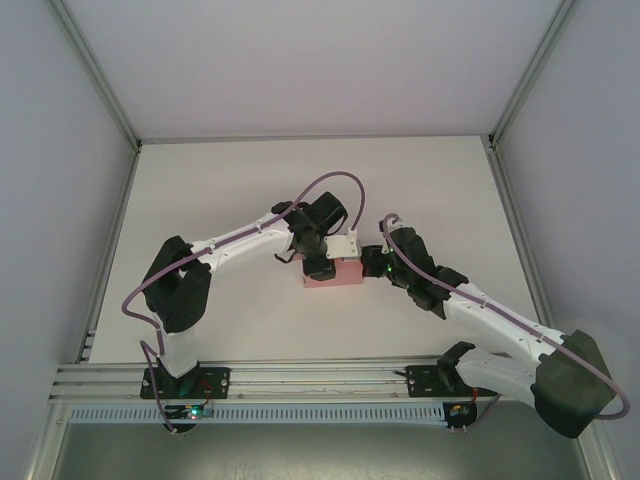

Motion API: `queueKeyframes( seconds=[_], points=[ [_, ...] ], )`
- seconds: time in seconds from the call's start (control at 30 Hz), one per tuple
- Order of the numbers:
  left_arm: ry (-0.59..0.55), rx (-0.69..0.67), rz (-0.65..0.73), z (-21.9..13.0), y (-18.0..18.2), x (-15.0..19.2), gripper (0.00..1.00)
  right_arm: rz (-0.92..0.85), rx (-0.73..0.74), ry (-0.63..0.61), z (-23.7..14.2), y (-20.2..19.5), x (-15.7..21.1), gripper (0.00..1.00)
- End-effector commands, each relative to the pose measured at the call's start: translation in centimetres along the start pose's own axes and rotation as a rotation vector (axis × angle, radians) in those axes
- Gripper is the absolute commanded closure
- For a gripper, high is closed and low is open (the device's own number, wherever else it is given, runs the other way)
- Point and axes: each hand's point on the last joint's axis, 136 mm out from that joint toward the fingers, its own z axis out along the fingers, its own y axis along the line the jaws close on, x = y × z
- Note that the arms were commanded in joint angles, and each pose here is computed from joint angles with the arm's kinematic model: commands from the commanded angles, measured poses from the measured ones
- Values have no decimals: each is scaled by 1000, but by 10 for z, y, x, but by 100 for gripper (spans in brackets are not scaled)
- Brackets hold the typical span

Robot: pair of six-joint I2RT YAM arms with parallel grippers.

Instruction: Assemble paper box

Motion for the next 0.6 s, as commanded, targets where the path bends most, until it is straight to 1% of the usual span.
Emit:
queueKeyframes(
  seconds=[0.0,0.13,0.27,0.4,0.57],
  points=[
    [-26,55,16,11,-13,-13,57,5,-36,60,1,7,16,100],
    [-13,38,28,11,-11,-9,57,-117,31,119,4,-13,37,100],
    [-10,40,32,11,-12,-8,56,-199,24,147,8,-22,59,100],
    [-18,37,26,10,-11,-10,55,-249,22,102,7,-25,62,100],
    [-36,16,20,1,-7,-17,47,-247,41,44,2,-26,50,100]
  ],
)
